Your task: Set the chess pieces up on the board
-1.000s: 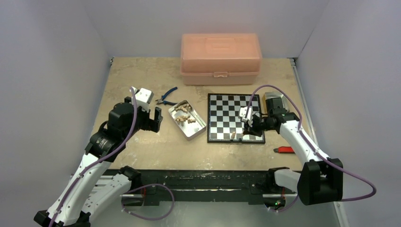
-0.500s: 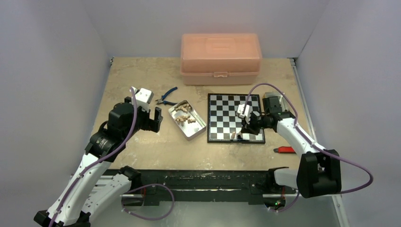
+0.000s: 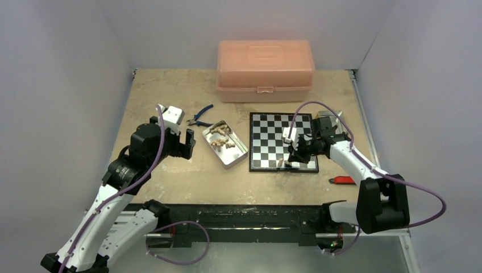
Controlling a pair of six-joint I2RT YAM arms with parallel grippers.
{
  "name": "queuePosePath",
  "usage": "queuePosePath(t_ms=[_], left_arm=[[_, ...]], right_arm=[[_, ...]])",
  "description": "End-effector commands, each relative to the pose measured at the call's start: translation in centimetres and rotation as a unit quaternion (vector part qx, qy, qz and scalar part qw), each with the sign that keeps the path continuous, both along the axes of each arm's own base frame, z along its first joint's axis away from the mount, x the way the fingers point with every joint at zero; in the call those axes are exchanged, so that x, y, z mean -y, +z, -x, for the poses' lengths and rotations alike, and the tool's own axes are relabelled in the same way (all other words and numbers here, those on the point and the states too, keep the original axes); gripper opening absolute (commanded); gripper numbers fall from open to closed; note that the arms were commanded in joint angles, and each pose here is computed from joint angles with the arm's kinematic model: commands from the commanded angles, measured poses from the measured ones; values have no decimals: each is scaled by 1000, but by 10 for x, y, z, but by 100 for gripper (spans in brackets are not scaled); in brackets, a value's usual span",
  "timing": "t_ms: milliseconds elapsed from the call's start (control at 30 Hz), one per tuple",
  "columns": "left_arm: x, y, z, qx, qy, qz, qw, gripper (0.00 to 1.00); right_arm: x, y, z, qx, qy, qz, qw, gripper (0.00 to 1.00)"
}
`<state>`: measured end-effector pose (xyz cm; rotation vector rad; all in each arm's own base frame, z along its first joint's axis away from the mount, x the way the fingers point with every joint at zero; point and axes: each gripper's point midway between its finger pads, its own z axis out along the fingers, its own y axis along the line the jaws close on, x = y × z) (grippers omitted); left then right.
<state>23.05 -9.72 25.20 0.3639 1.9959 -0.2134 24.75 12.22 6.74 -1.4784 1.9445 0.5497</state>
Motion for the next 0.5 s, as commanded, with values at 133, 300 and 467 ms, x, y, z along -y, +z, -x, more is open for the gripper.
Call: queuePosePath(t_ms=[133, 300, 467], left_arm=[[1, 6, -2, 18, -6, 4, 1000, 87], [1, 6, -3, 18, -6, 4, 1000, 87], [1, 6, -3, 18, -6, 4, 1000, 87]], right_arm=[[-2, -2, 4, -7, 12, 3, 1000, 0], [-3, -5, 6, -10, 17, 6, 1000, 0], [-1, -6, 2, -5, 8, 14, 1000, 0]])
